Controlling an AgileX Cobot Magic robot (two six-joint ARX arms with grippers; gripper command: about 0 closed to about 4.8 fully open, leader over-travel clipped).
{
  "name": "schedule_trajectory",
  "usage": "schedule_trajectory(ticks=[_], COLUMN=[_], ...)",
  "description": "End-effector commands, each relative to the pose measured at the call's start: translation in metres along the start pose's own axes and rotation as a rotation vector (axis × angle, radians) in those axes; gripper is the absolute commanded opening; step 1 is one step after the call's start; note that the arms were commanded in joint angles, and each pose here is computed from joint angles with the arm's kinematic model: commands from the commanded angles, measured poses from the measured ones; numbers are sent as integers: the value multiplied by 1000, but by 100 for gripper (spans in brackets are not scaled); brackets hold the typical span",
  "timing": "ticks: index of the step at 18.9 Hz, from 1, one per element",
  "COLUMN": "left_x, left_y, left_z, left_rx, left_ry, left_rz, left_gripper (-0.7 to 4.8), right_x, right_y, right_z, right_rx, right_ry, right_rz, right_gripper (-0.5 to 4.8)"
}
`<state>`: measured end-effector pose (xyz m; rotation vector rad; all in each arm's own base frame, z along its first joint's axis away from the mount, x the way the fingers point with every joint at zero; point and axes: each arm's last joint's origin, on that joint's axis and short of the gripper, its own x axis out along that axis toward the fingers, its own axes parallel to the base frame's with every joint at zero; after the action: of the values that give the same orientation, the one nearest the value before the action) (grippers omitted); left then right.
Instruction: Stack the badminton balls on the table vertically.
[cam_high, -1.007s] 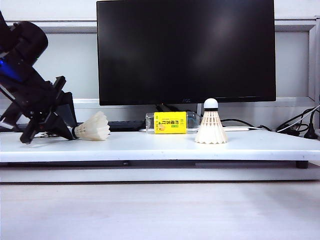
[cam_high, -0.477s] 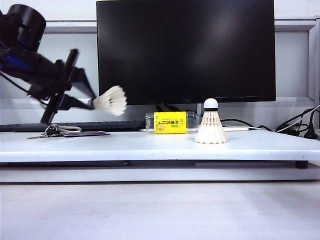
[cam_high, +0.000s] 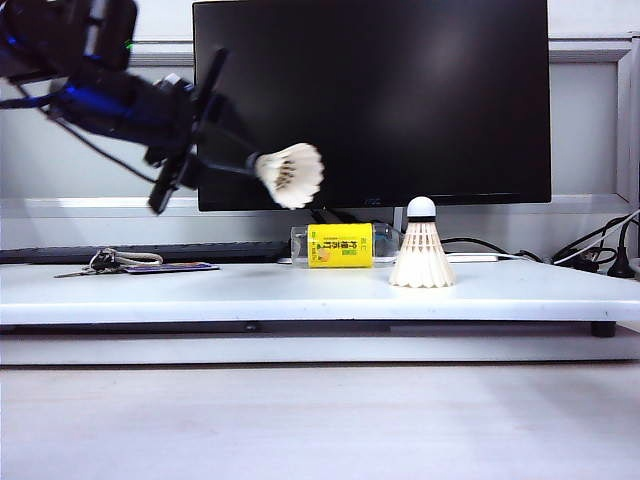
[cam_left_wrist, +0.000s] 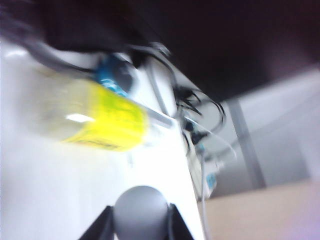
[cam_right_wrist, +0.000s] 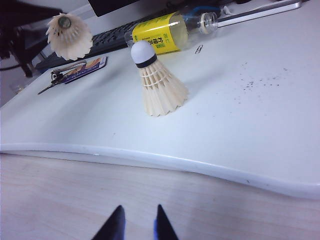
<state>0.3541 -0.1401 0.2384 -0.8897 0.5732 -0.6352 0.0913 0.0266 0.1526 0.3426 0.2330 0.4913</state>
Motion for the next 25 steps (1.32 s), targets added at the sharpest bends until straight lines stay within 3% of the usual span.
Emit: schedule_trajectory(ticks=[1, 5, 7, 12, 19, 23, 25], left_x=[3, 8, 14, 21, 23, 25, 26], left_y=[-21, -33, -46, -78, -90, -103, -105], left_z=[-5, -18, -34, -68, -84, -98, -103], left_rx=[192, 307, 395, 670, 774, 953, 1007], left_ry=[14, 44, 69, -20, -61, -138, -155], left_rz=[-70, -104, -137, -88, -62, -1, 30], left_gripper=[120, 120, 120, 121, 121, 121, 121], right_x=[0, 0, 0, 0, 0, 0, 0], right_y=[0, 0, 0, 0, 0, 0, 0], right_z=[0, 0, 0, 0, 0, 0, 0], right_rx=[-4, -4, -4, -22, -25, -25, -25], right_ry=[-3, -2, -3, 0, 0, 0, 0], right_rz=[-5, -6, -6, -6, -7, -6, -6], right_gripper=[84, 84, 84, 84, 84, 84, 84])
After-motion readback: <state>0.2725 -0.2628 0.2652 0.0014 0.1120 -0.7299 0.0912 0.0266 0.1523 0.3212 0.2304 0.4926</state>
